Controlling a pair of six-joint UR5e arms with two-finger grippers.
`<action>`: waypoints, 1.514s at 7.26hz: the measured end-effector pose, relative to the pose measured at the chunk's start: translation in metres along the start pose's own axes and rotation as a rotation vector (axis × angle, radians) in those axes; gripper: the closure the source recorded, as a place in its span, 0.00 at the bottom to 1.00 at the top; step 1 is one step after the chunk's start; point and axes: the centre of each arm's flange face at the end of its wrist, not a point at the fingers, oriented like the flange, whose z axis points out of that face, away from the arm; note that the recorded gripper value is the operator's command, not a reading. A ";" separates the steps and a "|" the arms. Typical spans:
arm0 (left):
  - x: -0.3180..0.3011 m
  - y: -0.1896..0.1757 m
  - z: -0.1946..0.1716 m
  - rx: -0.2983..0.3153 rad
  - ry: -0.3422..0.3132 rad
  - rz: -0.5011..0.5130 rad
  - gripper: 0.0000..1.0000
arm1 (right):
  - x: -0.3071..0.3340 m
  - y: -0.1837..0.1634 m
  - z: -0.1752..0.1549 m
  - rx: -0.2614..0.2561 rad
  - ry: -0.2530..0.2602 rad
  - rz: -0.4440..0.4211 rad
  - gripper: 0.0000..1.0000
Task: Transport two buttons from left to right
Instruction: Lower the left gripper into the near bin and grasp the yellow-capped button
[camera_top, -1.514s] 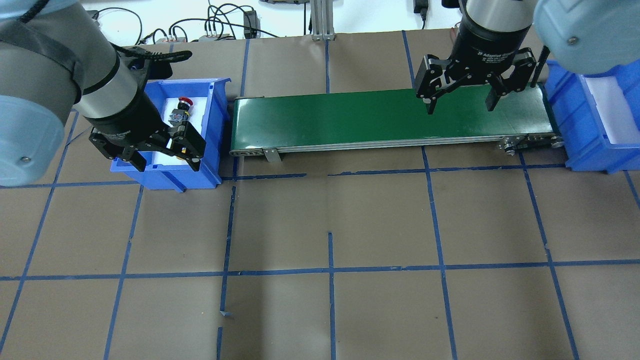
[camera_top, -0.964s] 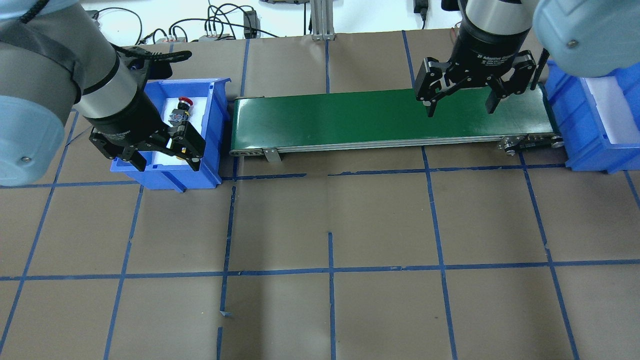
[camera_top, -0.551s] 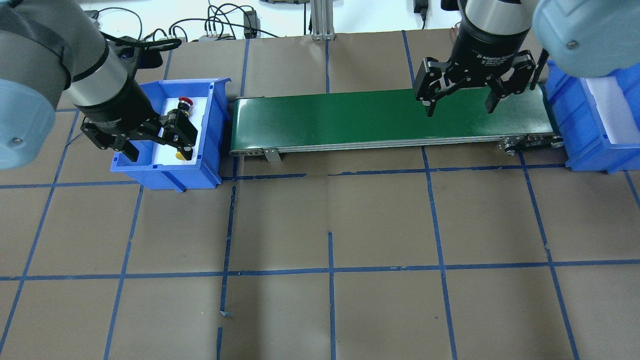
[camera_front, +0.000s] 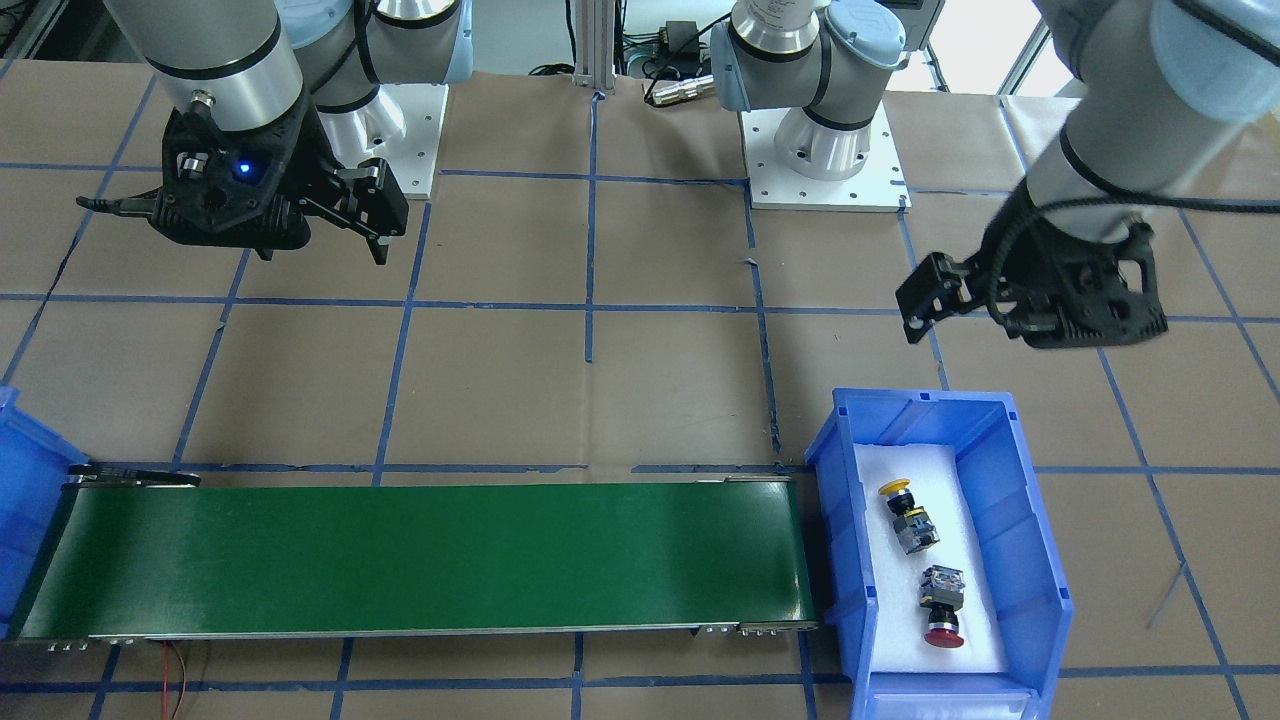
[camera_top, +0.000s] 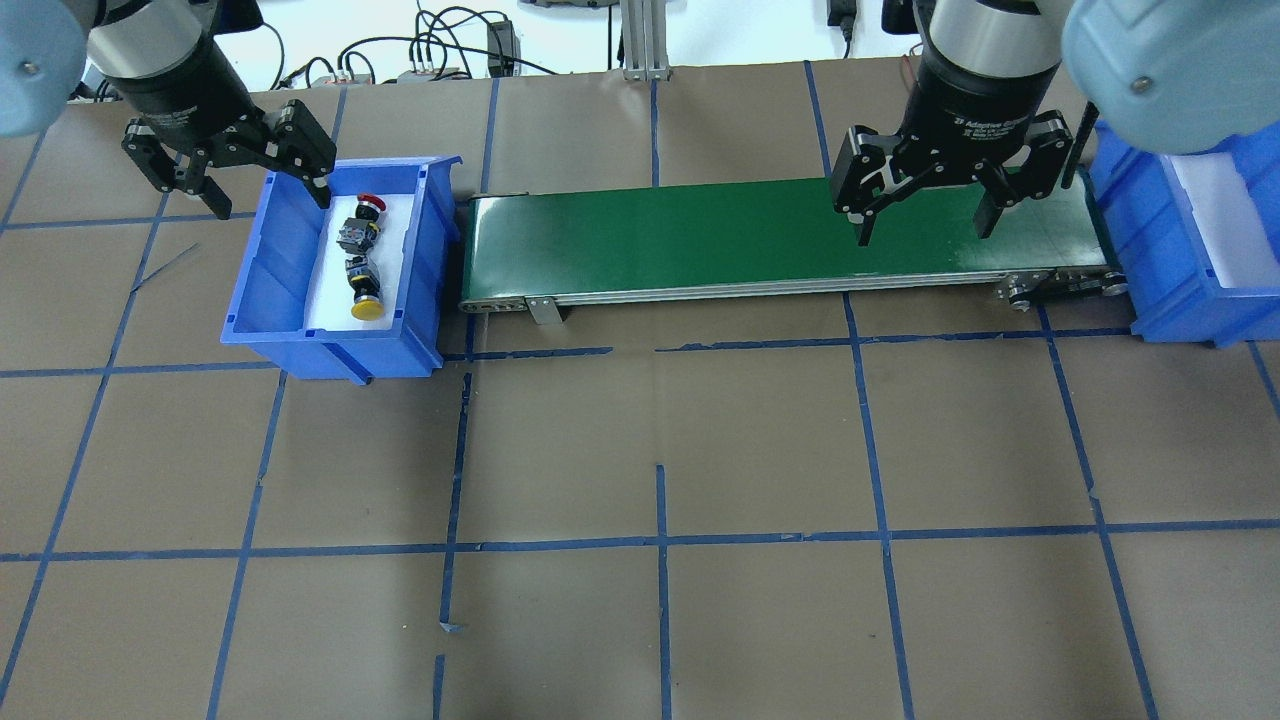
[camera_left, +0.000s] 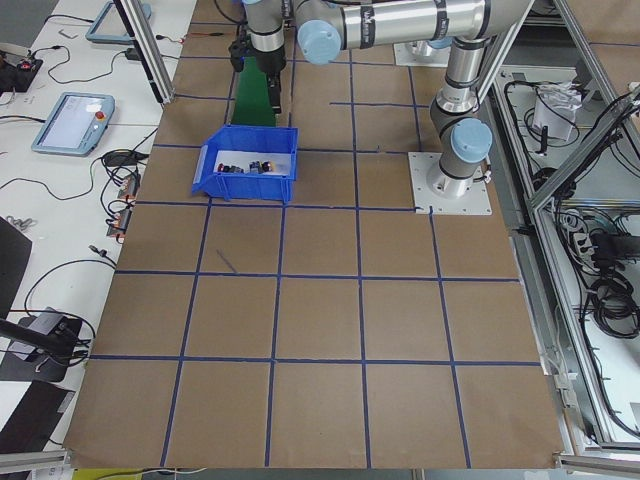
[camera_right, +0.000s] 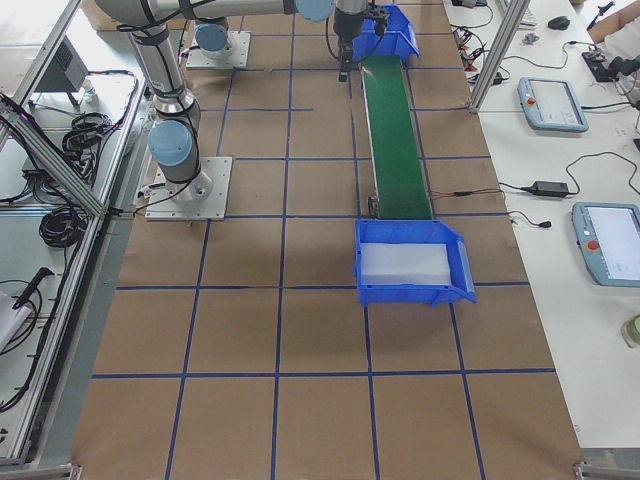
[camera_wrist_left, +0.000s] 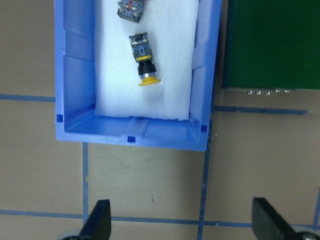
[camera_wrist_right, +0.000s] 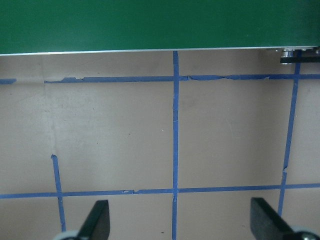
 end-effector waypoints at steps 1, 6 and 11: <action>-0.005 -0.042 0.029 -0.021 -0.016 -0.001 0.00 | 0.000 0.001 -0.001 -0.005 -0.005 0.001 0.00; -0.010 -0.096 0.186 -0.114 -0.014 -0.006 0.00 | 0.001 0.001 -0.002 -0.005 -0.014 0.008 0.00; -0.011 -0.086 0.219 -0.122 -0.021 -0.003 0.89 | 0.009 0.001 -0.004 0.002 -0.012 0.008 0.00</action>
